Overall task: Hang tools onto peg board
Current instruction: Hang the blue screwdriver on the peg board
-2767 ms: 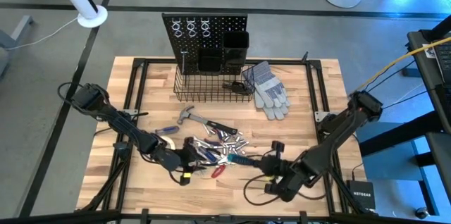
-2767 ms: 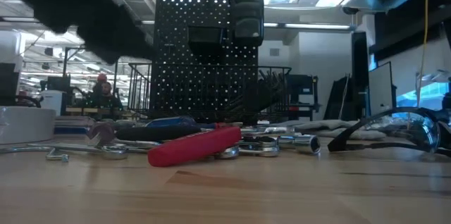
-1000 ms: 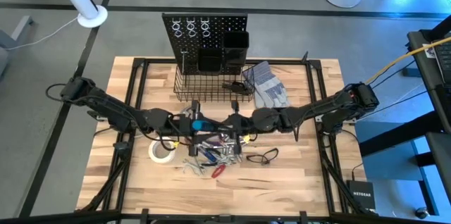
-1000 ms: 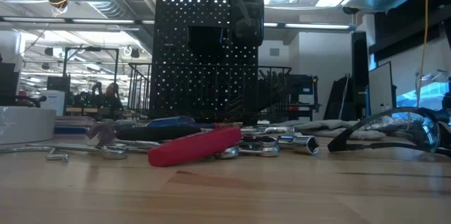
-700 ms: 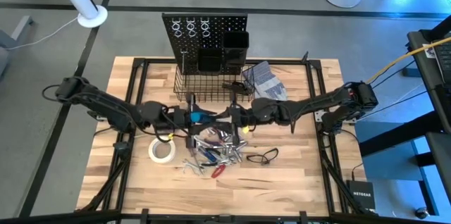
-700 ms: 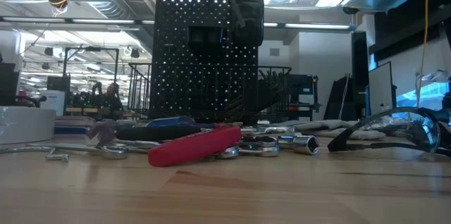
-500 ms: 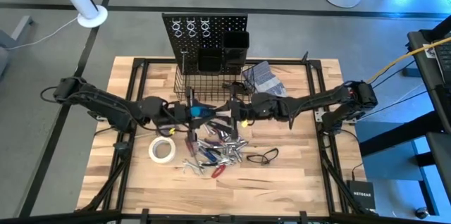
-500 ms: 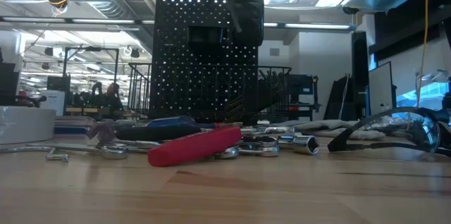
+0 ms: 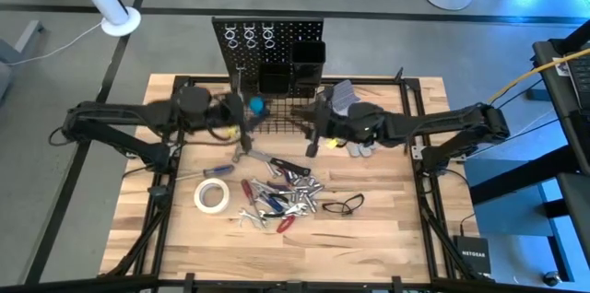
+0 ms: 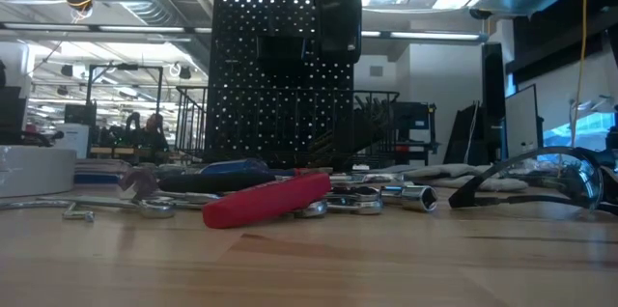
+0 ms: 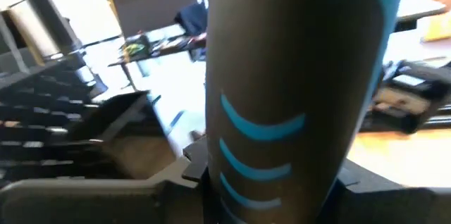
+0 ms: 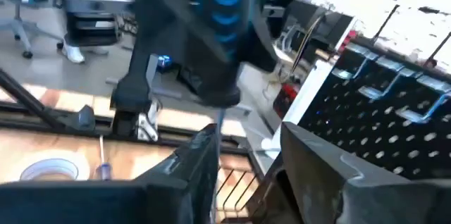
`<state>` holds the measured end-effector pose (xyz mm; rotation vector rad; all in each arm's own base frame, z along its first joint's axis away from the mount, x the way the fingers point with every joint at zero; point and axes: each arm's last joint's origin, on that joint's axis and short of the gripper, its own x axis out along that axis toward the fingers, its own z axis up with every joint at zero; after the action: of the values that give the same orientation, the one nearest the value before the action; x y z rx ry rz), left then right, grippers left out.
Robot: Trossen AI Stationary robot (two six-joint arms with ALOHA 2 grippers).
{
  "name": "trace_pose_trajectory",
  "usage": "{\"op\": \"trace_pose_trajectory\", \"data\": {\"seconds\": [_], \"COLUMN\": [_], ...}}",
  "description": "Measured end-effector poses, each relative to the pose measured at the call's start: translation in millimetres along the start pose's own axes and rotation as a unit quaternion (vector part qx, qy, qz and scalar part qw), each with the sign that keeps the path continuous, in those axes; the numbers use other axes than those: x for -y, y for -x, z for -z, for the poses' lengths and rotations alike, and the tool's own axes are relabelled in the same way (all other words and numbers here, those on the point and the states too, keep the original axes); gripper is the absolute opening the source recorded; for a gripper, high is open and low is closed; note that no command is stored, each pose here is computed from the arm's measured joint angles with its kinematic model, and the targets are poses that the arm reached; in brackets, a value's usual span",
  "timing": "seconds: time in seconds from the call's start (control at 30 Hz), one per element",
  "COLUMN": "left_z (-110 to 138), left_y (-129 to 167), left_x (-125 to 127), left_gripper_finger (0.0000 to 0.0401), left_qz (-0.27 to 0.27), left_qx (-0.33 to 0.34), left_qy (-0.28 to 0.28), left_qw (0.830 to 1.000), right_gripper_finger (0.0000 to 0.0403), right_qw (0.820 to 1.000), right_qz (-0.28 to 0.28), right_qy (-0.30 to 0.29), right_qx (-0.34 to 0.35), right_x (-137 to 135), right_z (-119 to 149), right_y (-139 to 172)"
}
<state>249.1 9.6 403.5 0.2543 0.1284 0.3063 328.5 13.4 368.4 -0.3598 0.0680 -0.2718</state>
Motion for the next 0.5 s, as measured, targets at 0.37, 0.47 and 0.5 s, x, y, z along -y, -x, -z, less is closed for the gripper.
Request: {"op": "trace_pose_trajectory", "data": {"seconds": [0.37,0.47,0.5], "left_z": [-75,-89,-93], "left_y": [45,55,56], "left_x": [-70,-86,-92], "left_gripper_finger": [0.0124,0.0124,0.0124], "left_qz": [-0.059,-0.090,-0.104], "left_qx": [0.004,0.020,0.025], "left_qy": [0.025,0.032,0.034], "left_qw": [0.998,0.995,0.994], "right_gripper_finger": [0.0183,0.0183,0.0184], "right_qw": [0.999,0.999,0.999], "right_qz": [-0.014,-0.013,-0.013], "right_qy": [-0.017,-0.018,-0.019], "right_qx": [-0.037,-0.035,-0.034], "right_x": [8,8,8], "right_z": [-3,-3,-3], "right_y": [19,18,18]}}
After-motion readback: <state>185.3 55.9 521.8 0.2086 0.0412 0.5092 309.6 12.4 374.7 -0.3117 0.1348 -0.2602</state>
